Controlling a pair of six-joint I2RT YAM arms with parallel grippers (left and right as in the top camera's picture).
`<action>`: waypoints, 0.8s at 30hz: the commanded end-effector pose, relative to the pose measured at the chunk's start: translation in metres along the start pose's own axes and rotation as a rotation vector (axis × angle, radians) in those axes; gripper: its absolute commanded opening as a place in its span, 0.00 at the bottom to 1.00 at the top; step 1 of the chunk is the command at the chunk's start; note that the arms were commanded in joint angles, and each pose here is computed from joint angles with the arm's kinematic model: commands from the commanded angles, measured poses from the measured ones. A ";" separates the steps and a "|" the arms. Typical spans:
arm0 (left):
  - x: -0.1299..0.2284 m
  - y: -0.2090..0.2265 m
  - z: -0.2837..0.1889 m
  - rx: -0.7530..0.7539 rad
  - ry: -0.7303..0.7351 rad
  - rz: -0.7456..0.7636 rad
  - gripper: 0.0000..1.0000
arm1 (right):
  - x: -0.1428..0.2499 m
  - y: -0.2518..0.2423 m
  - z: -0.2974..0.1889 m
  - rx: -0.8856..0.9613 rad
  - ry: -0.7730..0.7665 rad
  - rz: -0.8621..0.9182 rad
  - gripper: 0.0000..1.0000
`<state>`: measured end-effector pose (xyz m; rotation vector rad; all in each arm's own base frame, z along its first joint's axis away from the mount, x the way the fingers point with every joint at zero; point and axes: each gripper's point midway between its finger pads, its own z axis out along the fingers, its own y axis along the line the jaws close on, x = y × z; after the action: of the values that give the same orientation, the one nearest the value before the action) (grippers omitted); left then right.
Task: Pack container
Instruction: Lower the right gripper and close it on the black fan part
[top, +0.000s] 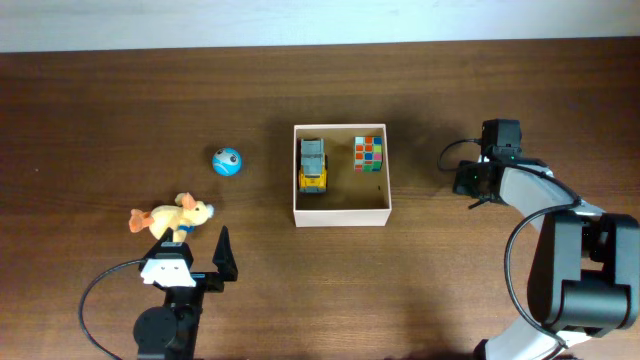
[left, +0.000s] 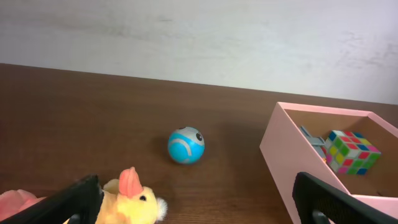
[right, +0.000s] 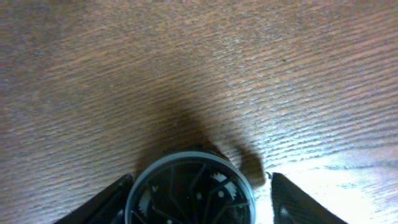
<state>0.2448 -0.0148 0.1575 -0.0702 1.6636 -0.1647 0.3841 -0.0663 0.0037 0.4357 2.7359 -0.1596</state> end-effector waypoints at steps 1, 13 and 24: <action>0.002 -0.002 0.000 0.014 0.003 0.020 0.99 | 0.007 0.002 0.006 -0.017 0.022 -0.015 0.60; 0.002 -0.002 0.000 0.014 0.003 0.020 0.99 | 0.005 0.005 0.006 -0.033 0.013 -0.014 0.49; 0.002 -0.002 0.000 0.014 0.003 0.020 0.99 | -0.005 0.011 0.003 -0.064 -0.007 -0.011 0.49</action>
<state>0.2448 -0.0148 0.1575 -0.0702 1.6636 -0.1647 0.3890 -0.0598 0.0034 0.4026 2.7301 -0.1051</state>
